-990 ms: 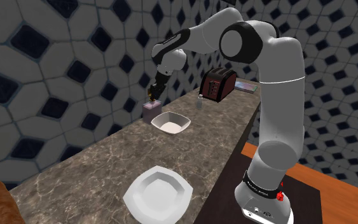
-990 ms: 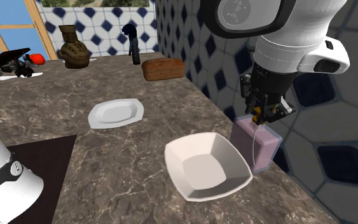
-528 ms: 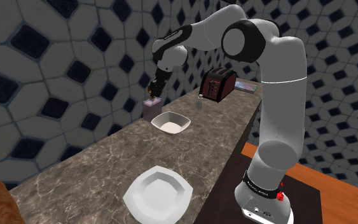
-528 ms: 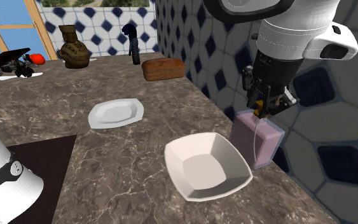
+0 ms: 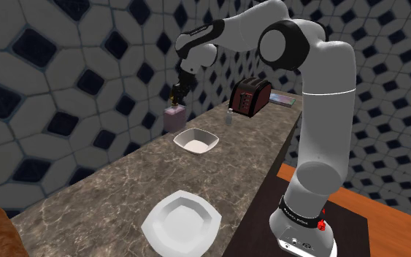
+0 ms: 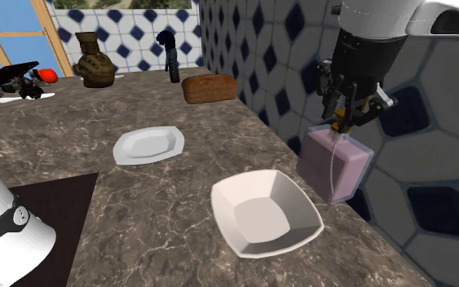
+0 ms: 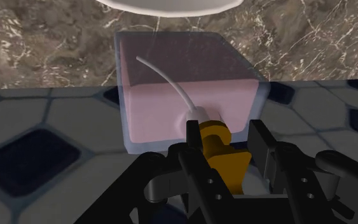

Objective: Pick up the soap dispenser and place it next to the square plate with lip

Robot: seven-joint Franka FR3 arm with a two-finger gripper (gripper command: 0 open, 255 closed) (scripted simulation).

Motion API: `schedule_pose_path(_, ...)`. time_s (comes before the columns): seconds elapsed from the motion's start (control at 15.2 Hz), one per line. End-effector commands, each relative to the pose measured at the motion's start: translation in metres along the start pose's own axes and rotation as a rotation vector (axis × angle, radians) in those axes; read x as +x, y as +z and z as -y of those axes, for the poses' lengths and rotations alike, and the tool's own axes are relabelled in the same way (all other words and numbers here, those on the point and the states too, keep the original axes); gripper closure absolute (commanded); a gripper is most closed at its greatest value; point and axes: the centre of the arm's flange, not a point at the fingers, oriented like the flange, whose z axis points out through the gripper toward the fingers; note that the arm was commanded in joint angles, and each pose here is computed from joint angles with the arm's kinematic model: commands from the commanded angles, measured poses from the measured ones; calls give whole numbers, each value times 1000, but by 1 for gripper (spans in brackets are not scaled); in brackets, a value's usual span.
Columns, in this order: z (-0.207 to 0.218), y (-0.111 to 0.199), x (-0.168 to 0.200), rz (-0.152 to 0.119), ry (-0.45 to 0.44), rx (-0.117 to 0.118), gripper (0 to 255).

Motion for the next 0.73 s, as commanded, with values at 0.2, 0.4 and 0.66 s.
schedule_pose_path(0.2, 7, -25, 6, 0, 0, 0, 255)
schedule_pose_path(0.4, 11, -40, 10, 0, 0, 0, 255)
schedule_pose_path(0.66, 16, -60, 15, 0, 0, 0, 255)
